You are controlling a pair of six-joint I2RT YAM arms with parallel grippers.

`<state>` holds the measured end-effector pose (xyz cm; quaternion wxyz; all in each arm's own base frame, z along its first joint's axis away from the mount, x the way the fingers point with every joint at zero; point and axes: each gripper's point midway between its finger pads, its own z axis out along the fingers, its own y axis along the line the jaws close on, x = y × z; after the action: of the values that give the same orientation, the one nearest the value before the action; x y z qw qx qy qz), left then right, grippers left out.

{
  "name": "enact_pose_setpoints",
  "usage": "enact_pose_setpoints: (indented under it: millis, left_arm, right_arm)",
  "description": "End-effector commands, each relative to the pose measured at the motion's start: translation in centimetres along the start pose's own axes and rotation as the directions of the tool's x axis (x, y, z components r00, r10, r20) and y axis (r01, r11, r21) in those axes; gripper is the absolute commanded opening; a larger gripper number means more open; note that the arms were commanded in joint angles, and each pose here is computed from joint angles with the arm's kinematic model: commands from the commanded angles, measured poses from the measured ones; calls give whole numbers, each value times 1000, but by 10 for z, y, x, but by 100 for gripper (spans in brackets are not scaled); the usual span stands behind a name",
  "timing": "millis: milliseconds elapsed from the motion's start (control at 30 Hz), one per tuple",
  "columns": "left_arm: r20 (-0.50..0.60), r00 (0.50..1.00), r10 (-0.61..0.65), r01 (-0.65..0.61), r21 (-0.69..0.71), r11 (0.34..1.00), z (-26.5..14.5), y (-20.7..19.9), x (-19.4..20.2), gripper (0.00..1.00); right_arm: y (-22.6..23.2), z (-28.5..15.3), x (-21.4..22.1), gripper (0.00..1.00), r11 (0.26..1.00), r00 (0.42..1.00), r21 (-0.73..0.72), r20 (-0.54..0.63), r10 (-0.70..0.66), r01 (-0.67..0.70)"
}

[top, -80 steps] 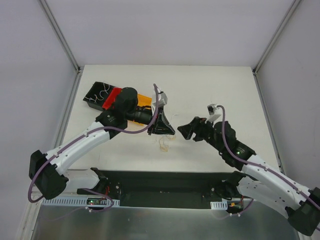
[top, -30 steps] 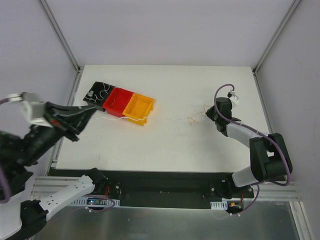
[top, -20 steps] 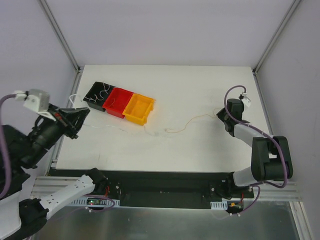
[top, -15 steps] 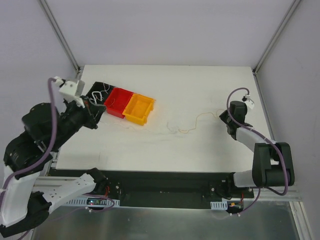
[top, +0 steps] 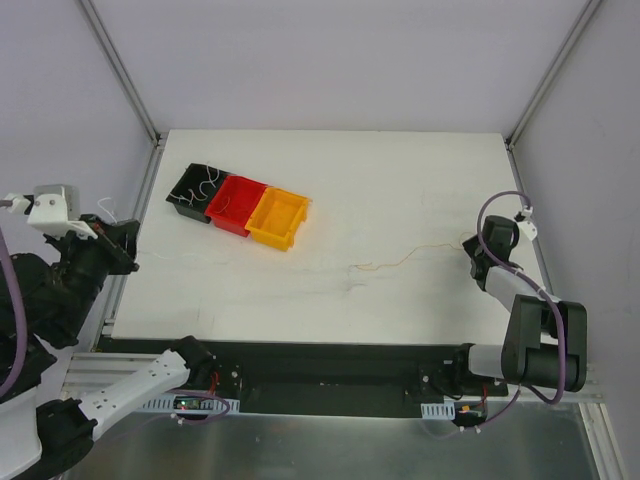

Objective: Untangle the cables

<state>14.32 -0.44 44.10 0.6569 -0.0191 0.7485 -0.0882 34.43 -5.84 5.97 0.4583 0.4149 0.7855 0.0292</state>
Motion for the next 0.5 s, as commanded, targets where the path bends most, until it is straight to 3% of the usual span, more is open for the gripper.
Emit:
enact_pose_setpoints:
  millis: [0, 267, 467]
  left_arm:
    - [-107, 992, 65, -74, -82, 994, 20, 4, 30, 0]
    - [-105, 987, 123, -148, -273, 951, -5, 54, 27, 0]
    - [-107, 975, 196, -222, -406, 886, -33, 92, 9, 0]
  right_arm:
    - [-12, -2, -15, 1, 997, 995, 37, 69, 71, -74]
    - [-42, -16, -28, 0, 980, 972, 87, 167, 164, -180]
    - [-50, -12, -24, 0, 973, 969, 103, 156, 189, -206]
